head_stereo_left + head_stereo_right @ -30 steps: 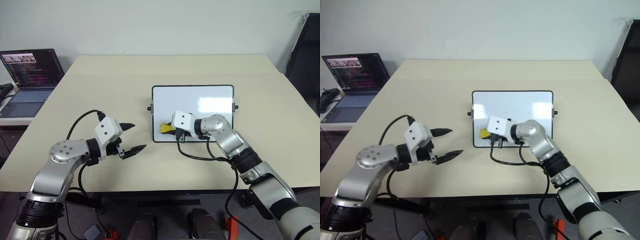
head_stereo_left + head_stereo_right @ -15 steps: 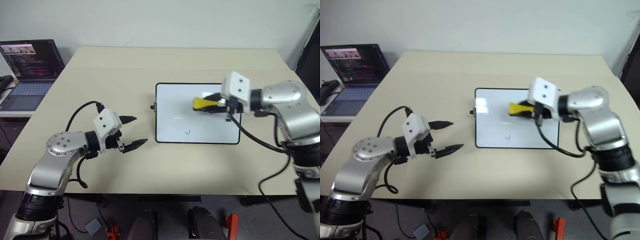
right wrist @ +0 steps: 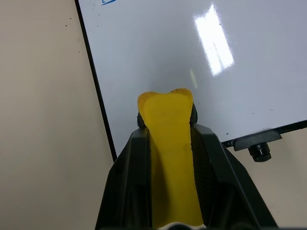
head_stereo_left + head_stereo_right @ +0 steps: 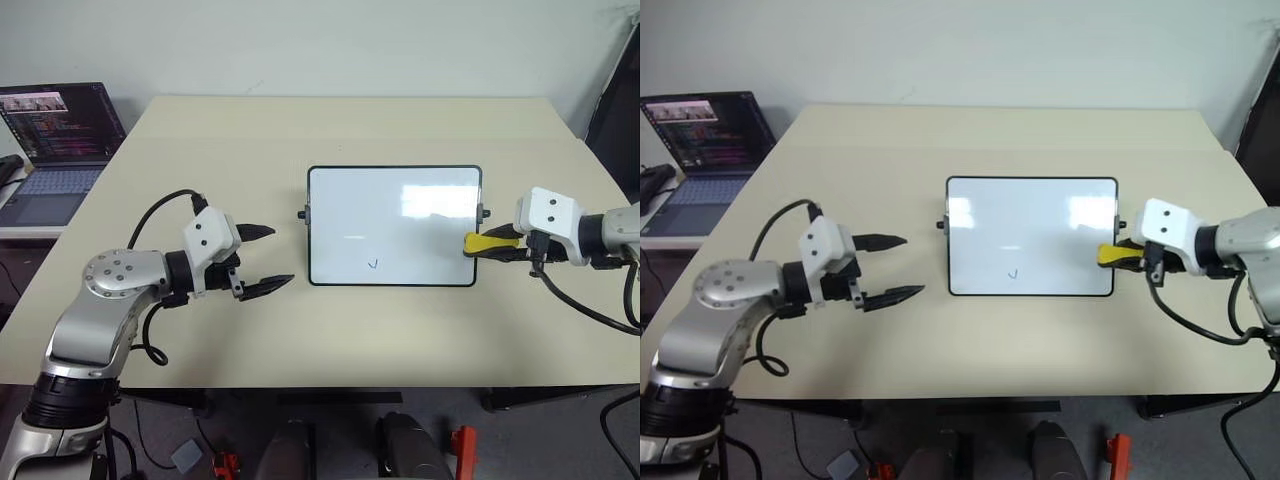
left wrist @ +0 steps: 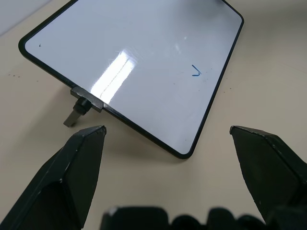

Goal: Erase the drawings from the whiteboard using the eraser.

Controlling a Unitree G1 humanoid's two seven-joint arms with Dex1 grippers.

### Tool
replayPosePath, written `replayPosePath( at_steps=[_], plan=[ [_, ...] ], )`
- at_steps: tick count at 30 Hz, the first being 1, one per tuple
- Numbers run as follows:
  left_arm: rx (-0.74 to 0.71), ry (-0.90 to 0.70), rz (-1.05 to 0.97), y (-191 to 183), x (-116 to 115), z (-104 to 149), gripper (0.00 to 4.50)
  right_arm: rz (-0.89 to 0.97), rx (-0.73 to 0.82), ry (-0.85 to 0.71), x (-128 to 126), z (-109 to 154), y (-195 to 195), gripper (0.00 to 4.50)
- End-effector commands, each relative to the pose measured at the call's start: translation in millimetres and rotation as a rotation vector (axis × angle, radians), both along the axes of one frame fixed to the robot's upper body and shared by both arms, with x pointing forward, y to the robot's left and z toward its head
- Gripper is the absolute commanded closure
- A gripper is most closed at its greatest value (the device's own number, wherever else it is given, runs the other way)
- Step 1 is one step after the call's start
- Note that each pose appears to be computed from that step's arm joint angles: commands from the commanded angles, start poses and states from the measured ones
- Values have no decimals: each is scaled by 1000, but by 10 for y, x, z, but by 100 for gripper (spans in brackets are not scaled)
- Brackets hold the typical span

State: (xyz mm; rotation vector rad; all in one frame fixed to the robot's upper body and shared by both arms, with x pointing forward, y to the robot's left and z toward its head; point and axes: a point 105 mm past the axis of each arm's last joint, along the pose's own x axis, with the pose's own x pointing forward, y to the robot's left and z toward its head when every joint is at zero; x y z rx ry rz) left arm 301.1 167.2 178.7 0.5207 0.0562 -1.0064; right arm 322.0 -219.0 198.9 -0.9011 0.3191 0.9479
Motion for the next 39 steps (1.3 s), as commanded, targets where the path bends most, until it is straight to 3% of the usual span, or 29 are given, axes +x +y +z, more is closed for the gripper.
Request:
replayPosePath(
  at_steps=[1, 20, 32, 36, 39],
  plan=[
    [9, -21, -8, 19, -11, 87, 0, 22, 5, -71, 1, 184, 34, 370],
    [-8, -58, 25, 20, 16, 132, 0, 36, 113, -198, 252, 437, 291, 371],
    [-12, -47, 19, 4, -8, 108, 0, 73, 143, -193, 260, 477, 408, 371],
    [-2, -29, 14, 3, -15, 51, 0, 187, 282, -180, 154, 563, 803, 371],
    [7, -18, 5, -21, -8, -2, 0, 269, 328, -155, 80, 403, 1199, 371]
  ],
)
